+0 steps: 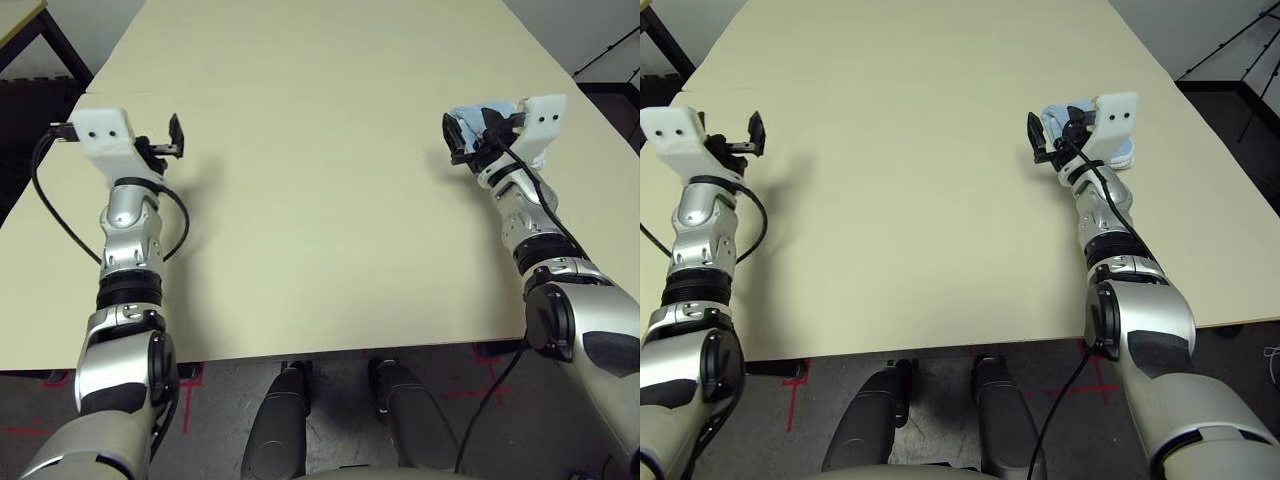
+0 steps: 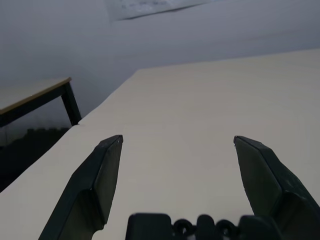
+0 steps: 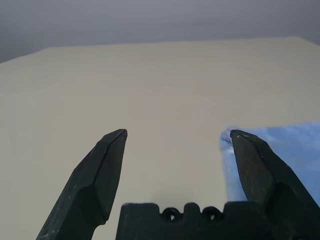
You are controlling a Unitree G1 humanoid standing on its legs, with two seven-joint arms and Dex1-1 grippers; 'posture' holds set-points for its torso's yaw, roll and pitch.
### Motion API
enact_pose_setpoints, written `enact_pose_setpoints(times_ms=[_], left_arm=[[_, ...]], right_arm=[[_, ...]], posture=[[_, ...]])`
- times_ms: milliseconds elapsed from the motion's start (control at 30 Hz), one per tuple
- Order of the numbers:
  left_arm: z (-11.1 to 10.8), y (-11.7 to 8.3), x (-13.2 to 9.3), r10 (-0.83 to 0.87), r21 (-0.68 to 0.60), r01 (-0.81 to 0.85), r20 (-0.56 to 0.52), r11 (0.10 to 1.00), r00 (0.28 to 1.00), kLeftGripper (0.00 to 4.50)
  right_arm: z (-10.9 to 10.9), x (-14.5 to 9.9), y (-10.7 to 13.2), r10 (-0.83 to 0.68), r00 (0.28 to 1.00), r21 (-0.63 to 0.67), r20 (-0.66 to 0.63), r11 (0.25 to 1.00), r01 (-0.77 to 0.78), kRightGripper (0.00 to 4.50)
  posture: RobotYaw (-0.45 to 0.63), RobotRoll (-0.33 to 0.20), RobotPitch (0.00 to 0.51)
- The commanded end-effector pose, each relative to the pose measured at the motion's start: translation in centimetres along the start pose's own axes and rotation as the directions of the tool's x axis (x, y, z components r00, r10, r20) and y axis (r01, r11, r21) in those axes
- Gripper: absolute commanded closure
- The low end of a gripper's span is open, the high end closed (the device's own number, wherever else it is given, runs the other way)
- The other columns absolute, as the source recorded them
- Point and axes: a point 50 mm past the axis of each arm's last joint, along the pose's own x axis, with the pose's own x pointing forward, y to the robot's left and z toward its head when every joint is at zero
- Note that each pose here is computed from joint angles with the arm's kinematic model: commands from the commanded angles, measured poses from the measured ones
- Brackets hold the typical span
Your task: Fold the towel and set it aside.
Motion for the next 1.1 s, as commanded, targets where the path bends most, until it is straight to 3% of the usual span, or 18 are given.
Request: enact_pose_setpoints(times_ms=[33,300,1100], left_arm=[[-1.3,1.0,-0.9,-0.027,0.005,0.027,-0.044,1.000,0.999,0.00],[-2.4,1.2,-1.6,-0.111,-0.057,0.106,-0.083,0.993,0.990,0.00],[-3.3,1.1,-2.5,-0.115,-0.098,0.106,-0.090,0.989,0.989,0.00]], right_arm=[[-0.5,-0.8,-0.8,-0.028,1.000,0.020,-0.005,0.999,0.028,0.03],[-0.9,-1.6,-2.4,-0.238,0.971,0.023,-0.003,0.971,0.238,0.03],[-1.9,-1.6,-1.1,-0.169,0.985,-0.014,-0.042,0.986,0.168,0.03]], posture=[[0.01,0.000,0.162],[-0.01,0.000,0.157],[0.00,0.000,0.148]])
